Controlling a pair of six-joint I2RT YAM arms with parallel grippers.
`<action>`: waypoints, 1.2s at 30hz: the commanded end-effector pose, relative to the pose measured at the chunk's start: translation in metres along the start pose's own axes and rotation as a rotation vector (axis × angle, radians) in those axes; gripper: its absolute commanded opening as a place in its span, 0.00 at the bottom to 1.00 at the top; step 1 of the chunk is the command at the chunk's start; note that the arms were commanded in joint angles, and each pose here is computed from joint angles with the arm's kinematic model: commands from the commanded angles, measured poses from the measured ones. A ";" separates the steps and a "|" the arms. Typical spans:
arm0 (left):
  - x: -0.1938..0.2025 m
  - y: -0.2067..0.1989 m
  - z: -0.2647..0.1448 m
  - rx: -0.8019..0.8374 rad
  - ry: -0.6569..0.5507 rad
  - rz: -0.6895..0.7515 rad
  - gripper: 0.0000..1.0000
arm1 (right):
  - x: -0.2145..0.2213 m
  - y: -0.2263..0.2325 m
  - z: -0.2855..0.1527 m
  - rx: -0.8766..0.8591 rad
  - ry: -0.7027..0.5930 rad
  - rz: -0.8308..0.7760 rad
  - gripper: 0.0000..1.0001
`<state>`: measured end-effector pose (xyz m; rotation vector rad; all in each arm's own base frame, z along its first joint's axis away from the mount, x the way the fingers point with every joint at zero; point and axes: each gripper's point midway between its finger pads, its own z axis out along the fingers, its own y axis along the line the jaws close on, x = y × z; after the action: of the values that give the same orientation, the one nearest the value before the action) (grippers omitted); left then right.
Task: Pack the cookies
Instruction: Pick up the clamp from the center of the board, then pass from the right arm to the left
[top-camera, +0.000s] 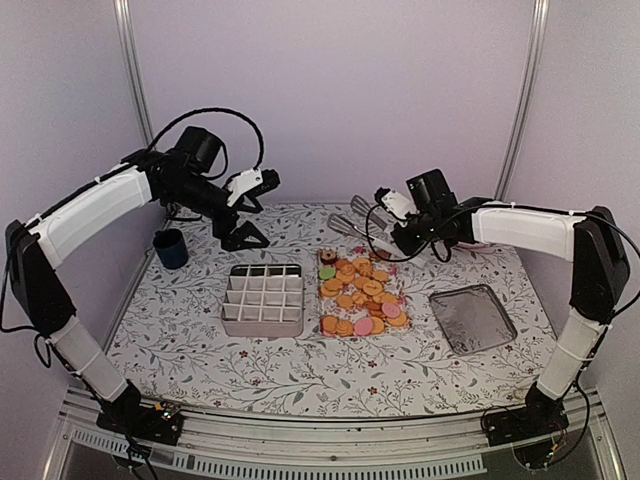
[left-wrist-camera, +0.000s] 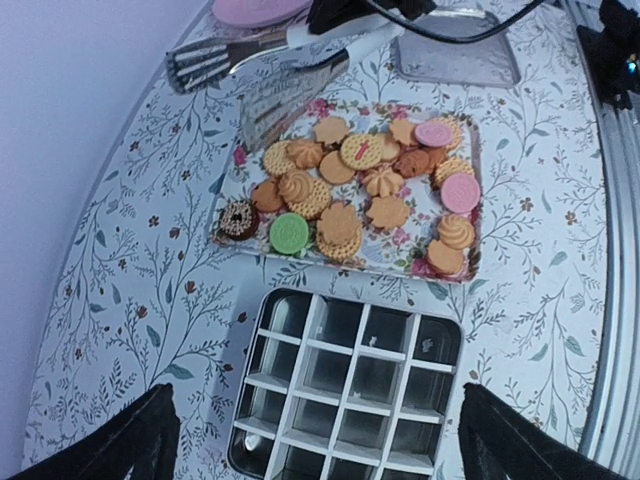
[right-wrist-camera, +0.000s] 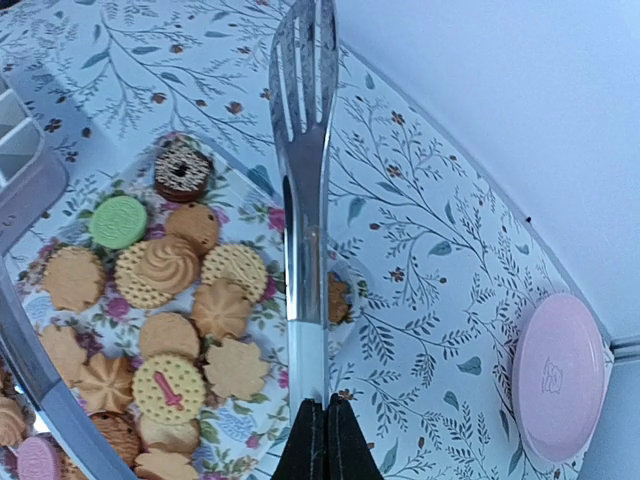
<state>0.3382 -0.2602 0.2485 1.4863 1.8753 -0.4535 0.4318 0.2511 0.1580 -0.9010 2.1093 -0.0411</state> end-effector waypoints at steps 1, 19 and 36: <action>-0.024 -0.029 0.010 0.140 -0.025 0.101 0.96 | -0.026 0.034 -0.027 -0.002 -0.049 -0.089 0.00; -0.005 -0.083 0.049 0.300 0.129 0.229 0.55 | -0.068 0.130 -0.044 -0.105 -0.065 -0.286 0.00; 0.011 -0.087 0.061 0.300 0.172 0.205 0.00 | -0.087 0.147 -0.060 -0.127 -0.115 -0.307 0.01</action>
<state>0.2802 -0.3118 0.1827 1.9472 1.8324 -0.5175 0.3380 0.3815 0.1830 -1.3216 1.9229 -0.0703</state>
